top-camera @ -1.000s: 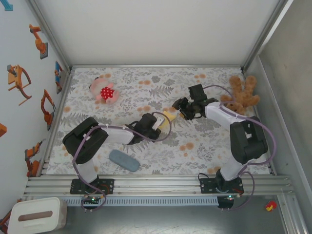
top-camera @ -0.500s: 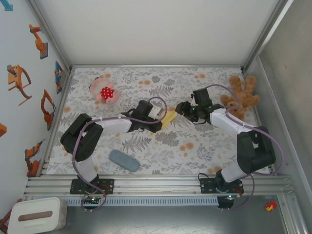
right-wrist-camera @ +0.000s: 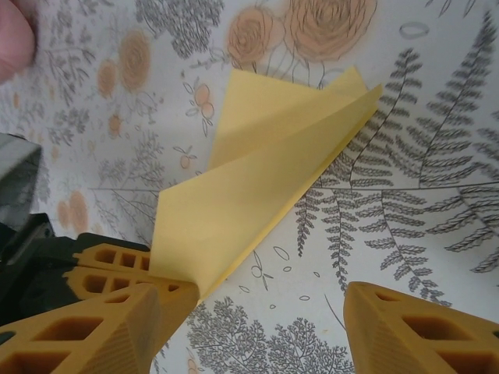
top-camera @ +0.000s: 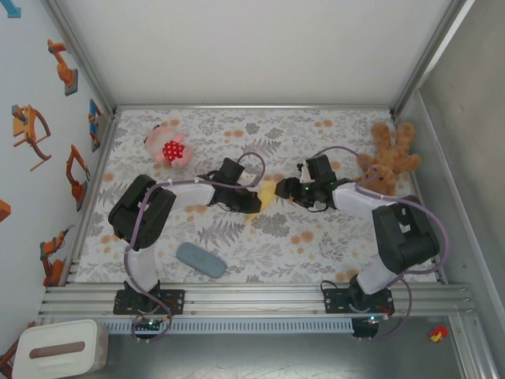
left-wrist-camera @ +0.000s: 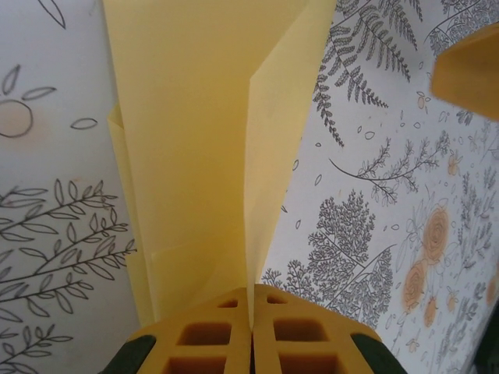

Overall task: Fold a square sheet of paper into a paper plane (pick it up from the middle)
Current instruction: Fold the wing for the fifth time at the center of the table.

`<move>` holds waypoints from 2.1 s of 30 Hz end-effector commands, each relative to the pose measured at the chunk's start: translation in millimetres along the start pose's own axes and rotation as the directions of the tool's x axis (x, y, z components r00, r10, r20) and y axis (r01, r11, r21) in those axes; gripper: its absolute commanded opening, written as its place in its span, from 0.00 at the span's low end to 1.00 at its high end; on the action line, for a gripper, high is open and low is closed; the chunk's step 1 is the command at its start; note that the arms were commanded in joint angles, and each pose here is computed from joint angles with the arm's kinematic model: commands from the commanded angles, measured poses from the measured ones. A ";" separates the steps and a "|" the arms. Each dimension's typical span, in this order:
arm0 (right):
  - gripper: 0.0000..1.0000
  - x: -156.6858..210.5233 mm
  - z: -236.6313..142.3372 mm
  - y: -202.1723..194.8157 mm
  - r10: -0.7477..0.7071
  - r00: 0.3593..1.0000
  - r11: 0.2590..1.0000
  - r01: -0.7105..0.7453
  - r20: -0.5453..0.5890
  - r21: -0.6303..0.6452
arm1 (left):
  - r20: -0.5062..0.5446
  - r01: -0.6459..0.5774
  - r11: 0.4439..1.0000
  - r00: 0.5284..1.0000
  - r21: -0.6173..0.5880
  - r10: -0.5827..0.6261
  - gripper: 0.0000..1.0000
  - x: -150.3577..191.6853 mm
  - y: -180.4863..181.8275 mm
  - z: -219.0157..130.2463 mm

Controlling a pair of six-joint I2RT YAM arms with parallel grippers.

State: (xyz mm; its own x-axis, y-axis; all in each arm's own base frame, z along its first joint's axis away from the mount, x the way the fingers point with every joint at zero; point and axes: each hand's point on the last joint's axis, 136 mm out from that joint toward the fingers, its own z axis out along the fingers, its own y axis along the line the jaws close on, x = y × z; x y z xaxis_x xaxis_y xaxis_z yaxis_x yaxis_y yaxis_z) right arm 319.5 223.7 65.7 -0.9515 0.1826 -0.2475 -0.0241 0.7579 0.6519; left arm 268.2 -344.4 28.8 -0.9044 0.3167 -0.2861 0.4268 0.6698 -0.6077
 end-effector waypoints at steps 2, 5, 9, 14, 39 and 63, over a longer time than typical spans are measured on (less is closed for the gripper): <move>0.64 -4.0 8.7 11.0 -0.040 0.999 0.999 0.040 -0.009 0.000 | -0.031 0.044 0.998 0.999 0.040 -0.043 0.07 -0.8 -4.9 1.2; 0.64 -2.3 16.6 7.5 -0.036 0.999 0.999 0.037 -0.032 0.034 | -0.040 0.061 0.997 0.997 0.040 -0.060 0.07 0.6 -2.1 3.7; 0.63 -4.6 24.4 4.1 -0.028 0.998 0.997 0.031 -0.048 0.077 | -0.040 0.079 0.996 0.996 0.051 -0.077 0.07 -0.5 -0.2 5.8; 0.61 -4.0 31.5 -1.6 -0.021 0.998 0.991 0.029 -0.067 0.129 | -0.035 0.093 0.994 0.995 0.060 -0.091 0.07 -1.6 0.5 6.1; 0.53 1.7 60.2 -21.2 -0.030 0.988 0.959 0.071 -0.151 0.276 | 0.012 0.178 0.970 0.983 0.166 -0.183 0.11 4.0 9.1 13.0; 0.50 13.5 69.2 -38.1 -0.021 0.978 0.914 0.103 -0.209 0.391 | 0.098 0.186 0.979 0.976 0.080 -0.193 0.35 5.4 6.1 -23.0</move>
State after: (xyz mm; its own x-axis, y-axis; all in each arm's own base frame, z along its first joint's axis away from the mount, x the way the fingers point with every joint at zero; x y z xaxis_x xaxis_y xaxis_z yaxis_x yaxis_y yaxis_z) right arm 341.0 251.6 21.6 -0.9846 0.0509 -0.1671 -0.0145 0.9297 0.3681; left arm 267.2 -331.1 40.3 -0.9605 0.1348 -0.2435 0.2726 0.6321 -0.7253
